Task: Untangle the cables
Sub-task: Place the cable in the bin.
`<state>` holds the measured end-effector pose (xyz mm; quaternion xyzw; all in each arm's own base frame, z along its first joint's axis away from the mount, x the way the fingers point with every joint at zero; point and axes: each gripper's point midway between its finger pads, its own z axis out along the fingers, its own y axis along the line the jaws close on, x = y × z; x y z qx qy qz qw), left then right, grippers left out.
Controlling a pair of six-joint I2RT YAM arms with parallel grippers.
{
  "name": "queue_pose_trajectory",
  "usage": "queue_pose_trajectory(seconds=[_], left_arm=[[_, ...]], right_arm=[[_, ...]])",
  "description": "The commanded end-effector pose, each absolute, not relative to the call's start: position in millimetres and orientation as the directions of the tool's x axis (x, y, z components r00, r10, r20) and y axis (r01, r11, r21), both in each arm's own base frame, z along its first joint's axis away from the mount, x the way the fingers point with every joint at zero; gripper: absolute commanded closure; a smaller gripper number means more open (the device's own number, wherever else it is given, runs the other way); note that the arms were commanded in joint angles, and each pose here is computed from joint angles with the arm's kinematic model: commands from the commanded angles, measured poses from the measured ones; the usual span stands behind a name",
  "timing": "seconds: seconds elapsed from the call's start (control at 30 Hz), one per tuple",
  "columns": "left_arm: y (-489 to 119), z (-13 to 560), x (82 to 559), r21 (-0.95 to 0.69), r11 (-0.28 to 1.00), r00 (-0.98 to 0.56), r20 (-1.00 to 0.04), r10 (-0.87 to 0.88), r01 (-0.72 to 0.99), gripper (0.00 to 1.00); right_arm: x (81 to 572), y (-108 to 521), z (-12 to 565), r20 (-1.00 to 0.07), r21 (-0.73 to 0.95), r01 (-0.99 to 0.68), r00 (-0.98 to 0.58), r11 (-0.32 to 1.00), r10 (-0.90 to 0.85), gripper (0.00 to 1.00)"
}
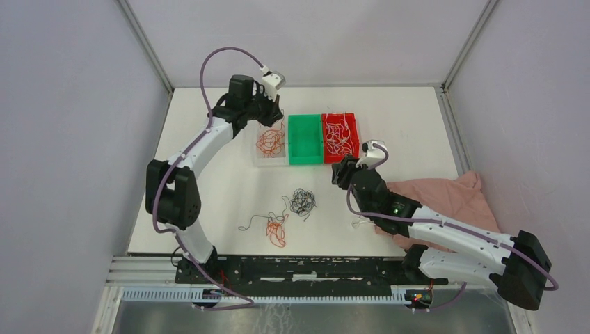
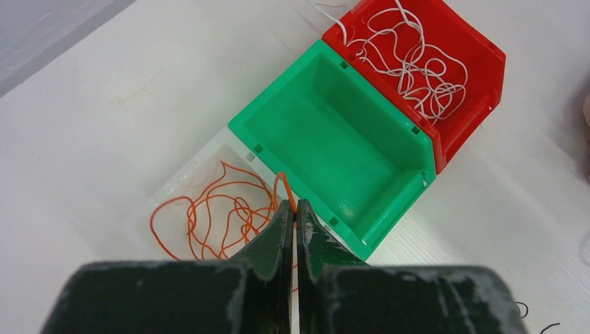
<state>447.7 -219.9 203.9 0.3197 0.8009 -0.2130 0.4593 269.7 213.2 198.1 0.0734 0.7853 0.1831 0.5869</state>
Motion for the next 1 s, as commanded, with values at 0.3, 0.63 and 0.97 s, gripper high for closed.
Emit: queue_pose_trajectory(seconds=[0.3,0.63,0.97], left_arm=[[-221.6,184.3,483.4,-0.020,0.721,-0.330,-0.898,0.292,0.693,0.97],[-198.4,190.5,490.3,-0.075,0.744,-0.400,-0.876,0.269,0.664,0.30],[-160.3,193.9,470.7,-0.034,0.787,-0.418,-0.861,0.290,0.616,0.48]], right_arm=[[273.6,196.1,222.5,-0.910,0.357,-0.088,-0.259,0.930,0.325,0.45],[273.9,207.6,232.4,-0.917,0.331,-0.147,-0.283,0.932,0.281,0.44],[269.4,238.7,227.1,-0.902,0.331,-0.257,-0.370,0.908,0.224,0.44]])
